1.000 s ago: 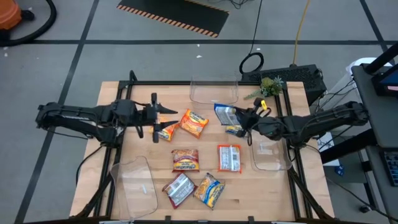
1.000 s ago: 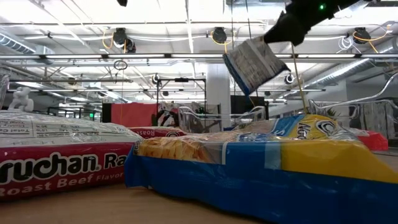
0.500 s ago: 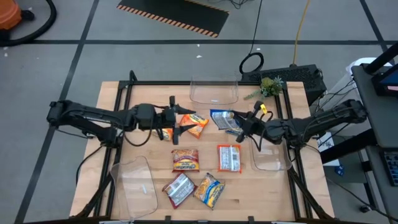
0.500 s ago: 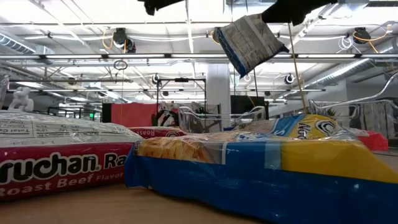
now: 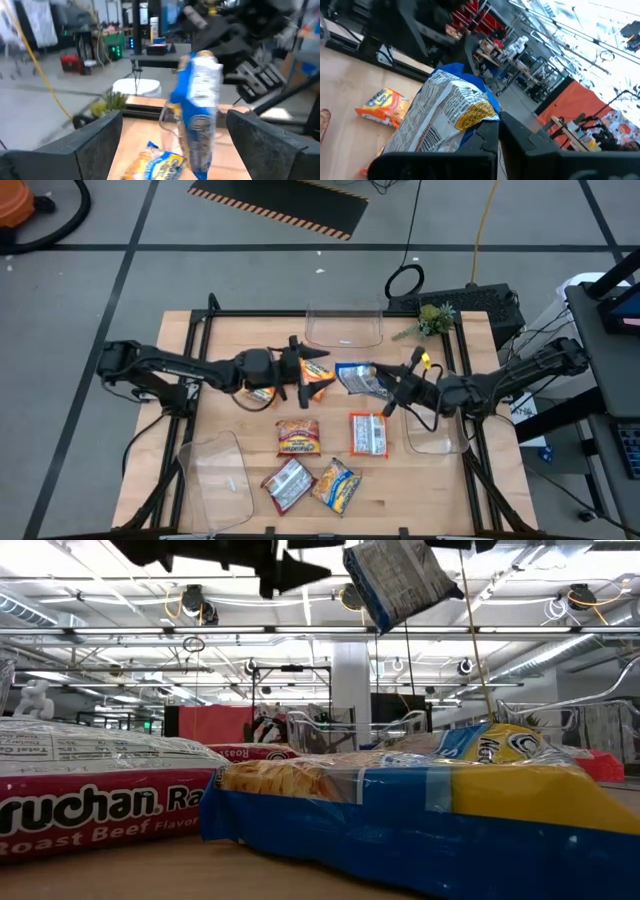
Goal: Sort Maruchan noodles
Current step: Put the top blue noodle pack into the top transparent bin
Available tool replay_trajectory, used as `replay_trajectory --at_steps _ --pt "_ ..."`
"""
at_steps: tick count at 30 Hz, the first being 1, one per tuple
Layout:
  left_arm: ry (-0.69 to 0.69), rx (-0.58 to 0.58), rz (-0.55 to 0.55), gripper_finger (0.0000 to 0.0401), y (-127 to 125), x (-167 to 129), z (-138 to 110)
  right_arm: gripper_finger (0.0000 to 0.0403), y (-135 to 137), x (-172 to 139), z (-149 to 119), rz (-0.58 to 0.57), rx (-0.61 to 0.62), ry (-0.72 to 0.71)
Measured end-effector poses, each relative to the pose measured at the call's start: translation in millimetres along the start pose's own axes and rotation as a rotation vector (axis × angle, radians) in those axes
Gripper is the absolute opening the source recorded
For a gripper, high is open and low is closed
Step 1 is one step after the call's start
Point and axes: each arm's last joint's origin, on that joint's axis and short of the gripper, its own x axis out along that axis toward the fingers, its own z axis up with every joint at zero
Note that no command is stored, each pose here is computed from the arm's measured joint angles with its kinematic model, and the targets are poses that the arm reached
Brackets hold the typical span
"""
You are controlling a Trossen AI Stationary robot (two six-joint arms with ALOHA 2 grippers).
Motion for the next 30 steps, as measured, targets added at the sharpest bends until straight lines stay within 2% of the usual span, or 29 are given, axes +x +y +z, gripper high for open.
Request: replay_trajectory --at_steps 3,7,12,18,22,30 --pt "-0.029 -0.067 -0.062 0.0363 4 8 -5 0.0000 0 -2 2 0.002 -0.003 -0.015" --pt "-0.077 -0.063 -0.155 0.0363 0 17 -13 0.0000 1 -2 3 0.003 -0.005 -0.018" --pt "-0.118 -0.018 -0.158 0.0363 -1 28 -28 0.0000 1 -2 3 0.003 -0.005 -0.018" --pt "-0.181 -0.028 -0.149 0.0356 -3 34 -34 0.0000 1 -2 2 0.004 -0.009 -0.016" --pt "-0.172 -0.025 -0.144 0.0322 -3 35 -36 0.0000 1 -2 2 0.003 -0.009 -0.015" --pt "-0.152 -0.016 -0.143 0.0217 -2 35 -38 0.0000 1 -2 2 0.002 -0.009 -0.014"
